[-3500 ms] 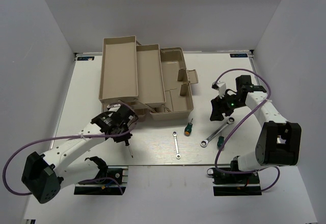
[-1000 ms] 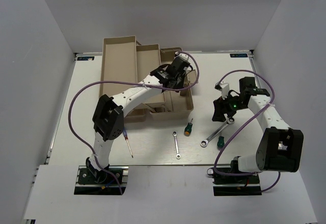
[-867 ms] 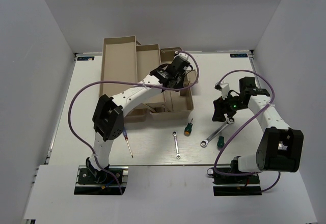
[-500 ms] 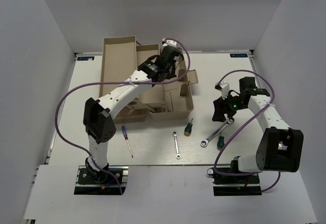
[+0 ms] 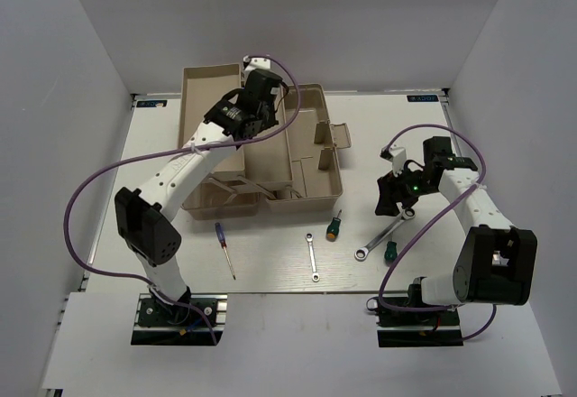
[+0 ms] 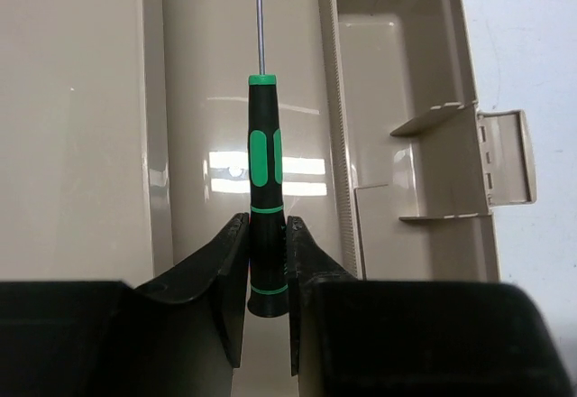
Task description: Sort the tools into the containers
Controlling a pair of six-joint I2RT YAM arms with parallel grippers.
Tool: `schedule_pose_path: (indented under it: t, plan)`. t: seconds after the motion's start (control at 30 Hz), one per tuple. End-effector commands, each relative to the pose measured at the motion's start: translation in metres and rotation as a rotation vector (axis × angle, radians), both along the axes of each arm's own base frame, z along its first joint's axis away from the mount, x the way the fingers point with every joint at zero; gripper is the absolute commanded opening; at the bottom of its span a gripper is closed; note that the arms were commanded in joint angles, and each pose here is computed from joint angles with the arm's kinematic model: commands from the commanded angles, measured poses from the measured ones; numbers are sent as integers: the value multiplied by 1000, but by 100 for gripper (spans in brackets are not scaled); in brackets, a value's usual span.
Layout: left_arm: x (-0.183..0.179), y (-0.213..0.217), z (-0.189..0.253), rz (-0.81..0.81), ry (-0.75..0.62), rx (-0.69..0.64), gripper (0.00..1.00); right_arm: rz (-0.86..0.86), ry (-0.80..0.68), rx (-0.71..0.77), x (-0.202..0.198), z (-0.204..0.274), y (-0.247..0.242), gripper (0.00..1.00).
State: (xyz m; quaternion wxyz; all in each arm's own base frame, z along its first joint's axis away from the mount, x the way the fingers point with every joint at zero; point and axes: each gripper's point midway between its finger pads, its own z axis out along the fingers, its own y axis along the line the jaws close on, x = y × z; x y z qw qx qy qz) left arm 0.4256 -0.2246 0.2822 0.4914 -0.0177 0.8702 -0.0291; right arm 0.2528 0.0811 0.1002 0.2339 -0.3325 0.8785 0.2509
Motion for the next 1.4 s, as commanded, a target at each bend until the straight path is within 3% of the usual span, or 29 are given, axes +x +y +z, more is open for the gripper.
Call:
schedule_pose_path:
  t: [0.0, 0.3, 0.4, 0.63, 0.87, 1.1, 1.17, 1.2, 1.27, 1.3, 1.37]
  plan:
    - [-8, 3, 16, -13, -20, -39, 0, 5, -19, 16, 3, 4, 4, 74]
    - [-9, -5, -16, -30, 53, -41, 0, 3, -17, 15, 1, 4, 3, 76]
    - [-8, -3, 6, -28, -2, -64, 0, 7, -21, 12, 0, 5, 3, 76]
    - [1, 25, 105, 29, -187, -90, 0, 4, -7, 21, 2, 3, 4, 76]
    - [-6, 92, 71, 173, -81, 20, 0, 1, -15, 22, 3, 5, 4, 76]
    - [-21, 140, 25, 265, 18, -11, 0, 1, -13, 31, 2, 6, 6, 76]
    - [-22, 141, 19, 257, 31, -22, 8, 2, -13, 30, 2, 7, 6, 76]
    - [-23, 137, 14, 236, 47, -31, 19, 1, -15, 29, 3, 7, 6, 76]
    - [-23, 138, 14, 231, 53, -42, 34, 1, -14, 31, 4, 7, 6, 77]
    - [-23, 136, 13, 222, 56, -48, 47, 1, -16, 31, 4, 8, 6, 77]
    - [-22, 140, 13, 231, 56, -48, 56, -1, -12, 30, 4, 7, 6, 77]
